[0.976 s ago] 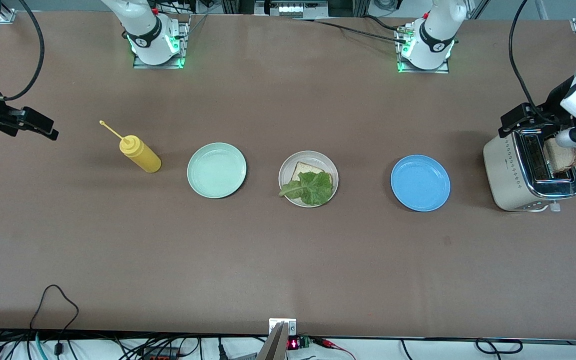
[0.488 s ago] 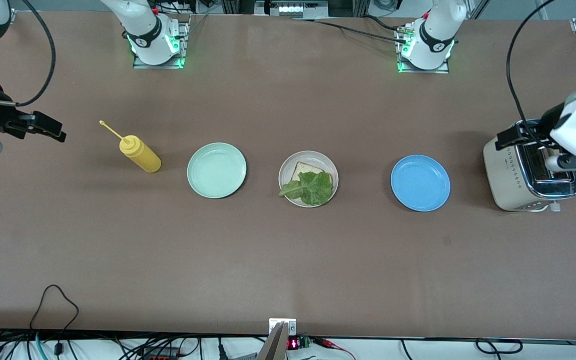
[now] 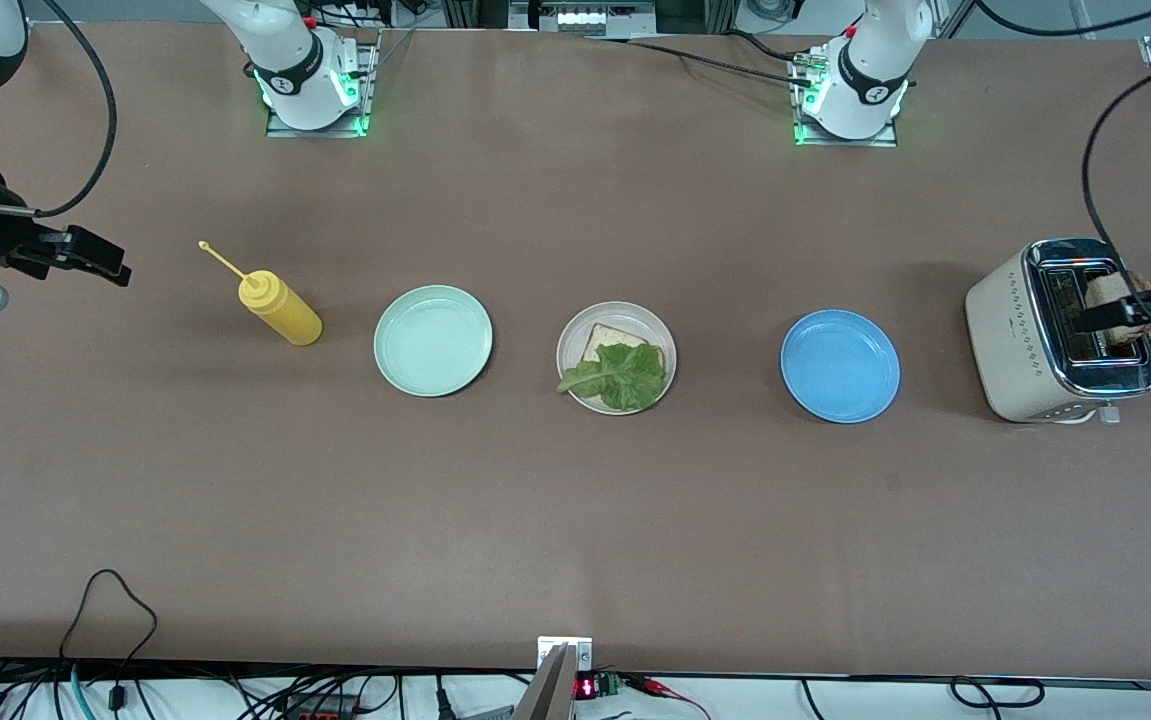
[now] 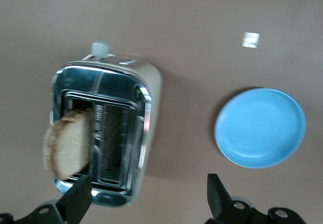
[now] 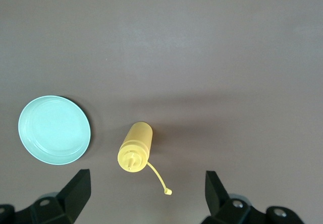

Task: Make sandwich in beige plate with both arms
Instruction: 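Reach the left gripper down to the second bread slice in the toaster, then grasp the second bread slice with the left gripper and lift it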

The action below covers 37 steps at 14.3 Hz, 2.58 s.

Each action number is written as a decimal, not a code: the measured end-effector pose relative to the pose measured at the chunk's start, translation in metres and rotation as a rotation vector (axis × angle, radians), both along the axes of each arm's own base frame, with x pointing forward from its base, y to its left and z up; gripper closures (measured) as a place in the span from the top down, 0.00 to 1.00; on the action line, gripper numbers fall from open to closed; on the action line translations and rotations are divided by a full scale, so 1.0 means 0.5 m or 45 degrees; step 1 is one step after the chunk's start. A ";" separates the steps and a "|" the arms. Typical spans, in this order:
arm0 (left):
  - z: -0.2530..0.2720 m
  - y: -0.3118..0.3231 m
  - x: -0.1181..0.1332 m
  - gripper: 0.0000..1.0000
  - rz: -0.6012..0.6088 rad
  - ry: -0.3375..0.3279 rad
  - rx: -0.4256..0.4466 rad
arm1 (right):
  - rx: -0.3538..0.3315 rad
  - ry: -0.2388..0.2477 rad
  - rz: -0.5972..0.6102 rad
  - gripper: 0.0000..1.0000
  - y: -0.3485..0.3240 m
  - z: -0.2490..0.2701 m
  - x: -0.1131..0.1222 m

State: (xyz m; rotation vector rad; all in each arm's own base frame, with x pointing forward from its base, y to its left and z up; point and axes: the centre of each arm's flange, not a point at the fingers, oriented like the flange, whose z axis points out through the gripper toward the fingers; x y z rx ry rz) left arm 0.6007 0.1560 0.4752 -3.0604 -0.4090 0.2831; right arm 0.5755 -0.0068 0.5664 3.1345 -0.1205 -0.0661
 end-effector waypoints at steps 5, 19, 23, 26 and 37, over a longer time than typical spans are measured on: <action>-0.090 0.107 -0.005 1.00 -0.002 0.055 -0.041 | 0.000 0.046 0.000 1.00 0.000 -0.006 -0.008; -0.221 0.248 -0.048 0.91 -0.125 0.163 -0.165 | -0.001 0.006 0.011 1.00 0.015 0.029 -0.014; -0.224 0.253 -0.051 0.49 -0.119 0.169 -0.169 | -0.001 0.003 0.006 1.00 0.011 0.029 -0.013; -0.224 0.249 -0.052 0.20 -0.124 0.178 -0.176 | -0.001 0.002 0.005 1.00 0.010 0.029 -0.013; 0.005 0.191 -0.044 0.10 -0.164 0.218 -0.294 | -0.001 0.000 0.003 1.00 0.008 0.028 -0.012</action>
